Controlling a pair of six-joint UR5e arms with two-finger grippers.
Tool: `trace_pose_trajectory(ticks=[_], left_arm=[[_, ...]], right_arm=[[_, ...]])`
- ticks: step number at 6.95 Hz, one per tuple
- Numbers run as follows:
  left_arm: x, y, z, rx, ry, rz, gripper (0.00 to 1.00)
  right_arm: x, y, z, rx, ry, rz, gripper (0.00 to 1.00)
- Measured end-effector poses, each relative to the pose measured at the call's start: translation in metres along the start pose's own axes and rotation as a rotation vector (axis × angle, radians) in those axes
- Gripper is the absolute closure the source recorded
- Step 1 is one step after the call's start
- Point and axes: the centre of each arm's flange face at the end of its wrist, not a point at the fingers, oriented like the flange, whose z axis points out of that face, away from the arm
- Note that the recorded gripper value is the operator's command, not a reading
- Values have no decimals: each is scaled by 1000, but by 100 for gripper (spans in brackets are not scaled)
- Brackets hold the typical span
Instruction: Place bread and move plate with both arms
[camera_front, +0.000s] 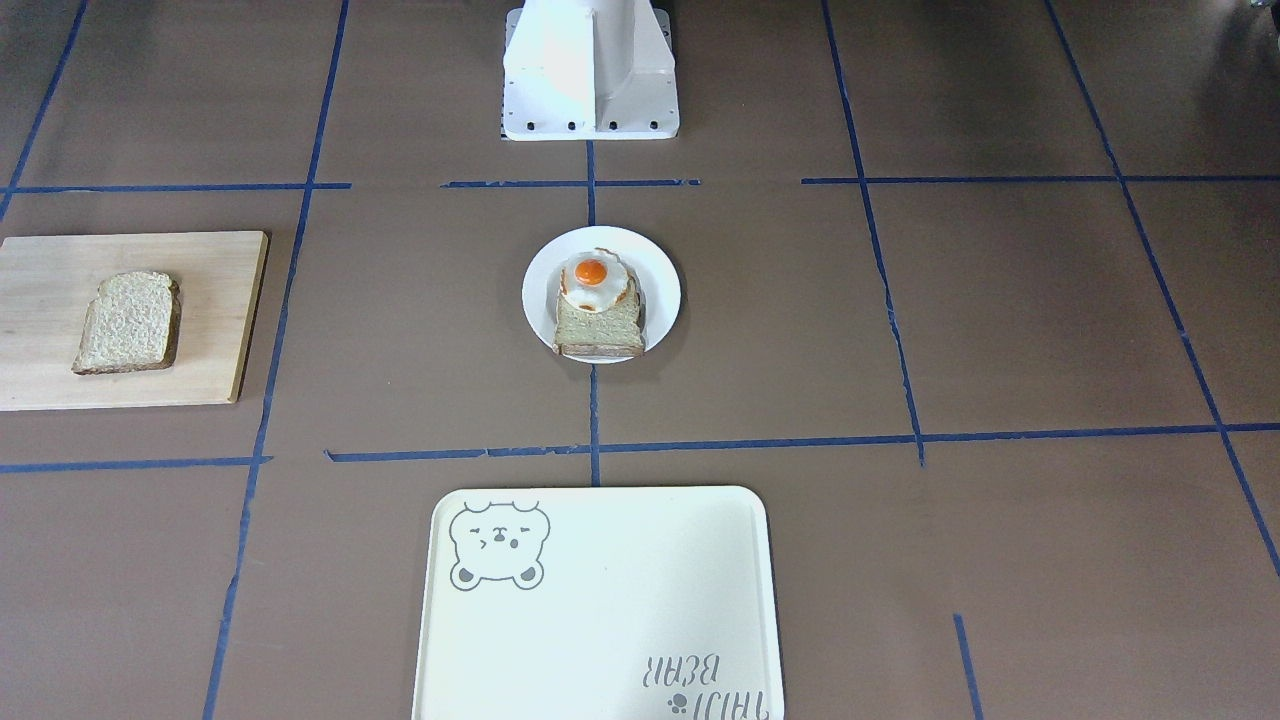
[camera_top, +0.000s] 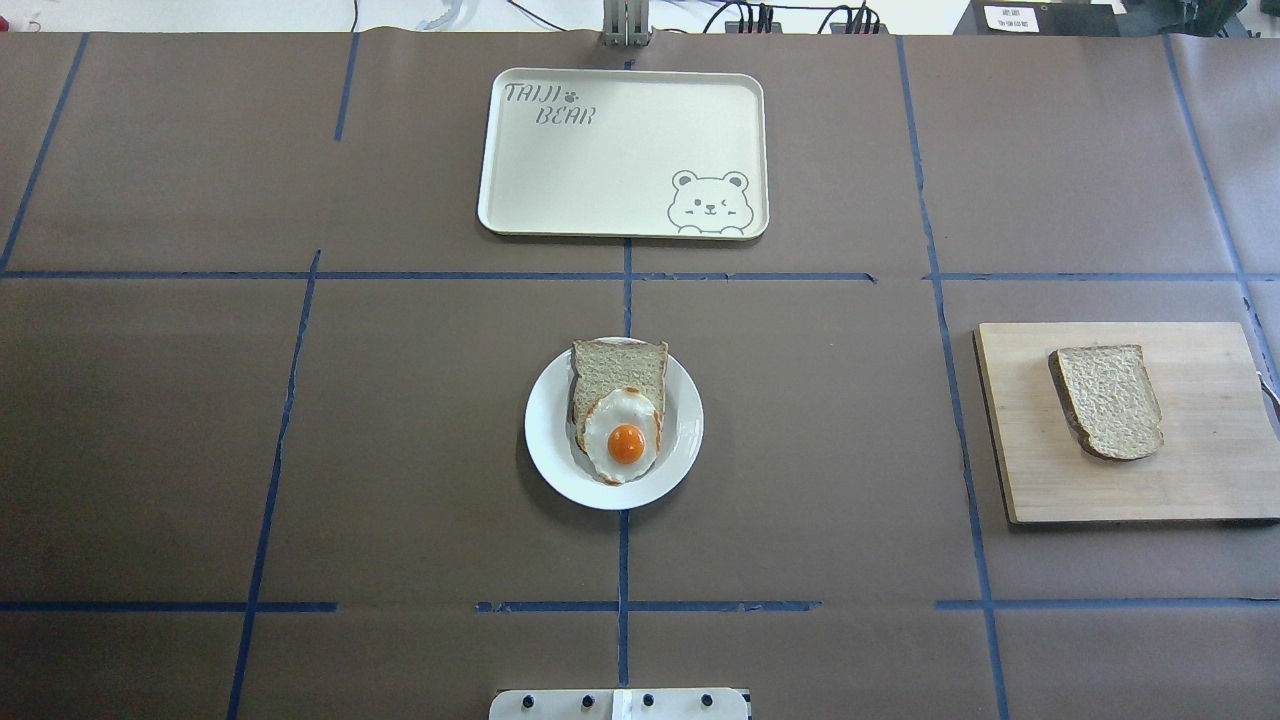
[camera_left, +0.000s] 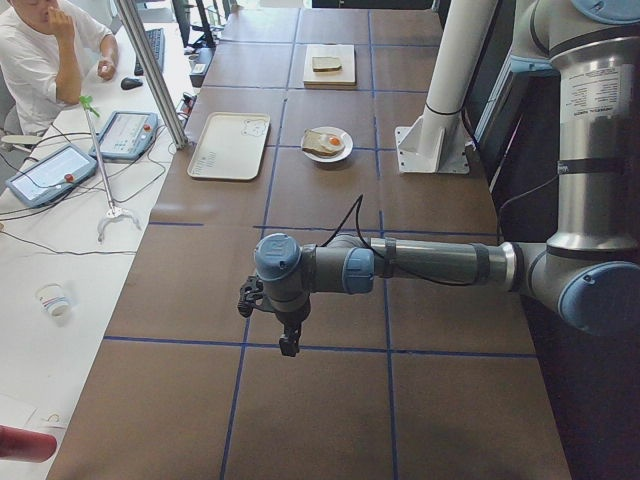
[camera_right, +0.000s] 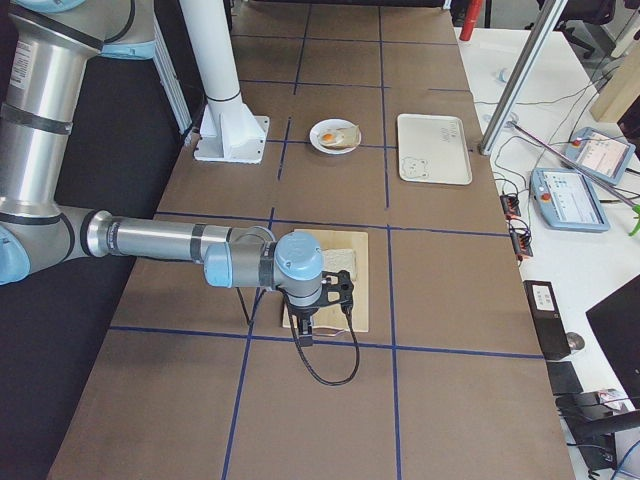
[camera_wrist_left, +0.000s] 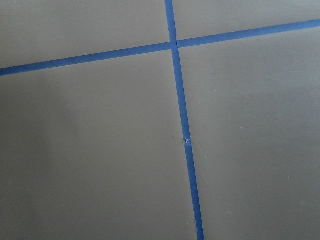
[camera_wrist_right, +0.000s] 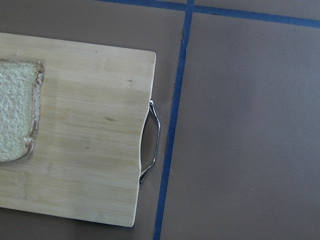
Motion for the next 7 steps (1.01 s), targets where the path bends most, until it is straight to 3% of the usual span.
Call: trace_pose_trajectory(ticks=[2, 4, 7], left_arm=[[0, 0, 0, 1, 1, 1, 0], [1, 0, 0, 2, 5, 2, 0], [1, 0, 0, 3, 6, 2, 0]], right_arm=[[-4, -2, 1, 0, -20, -8, 0], [-32, -21, 5, 17, -78, -14, 0], [-120, -52, 53, 160, -109, 62, 0]])
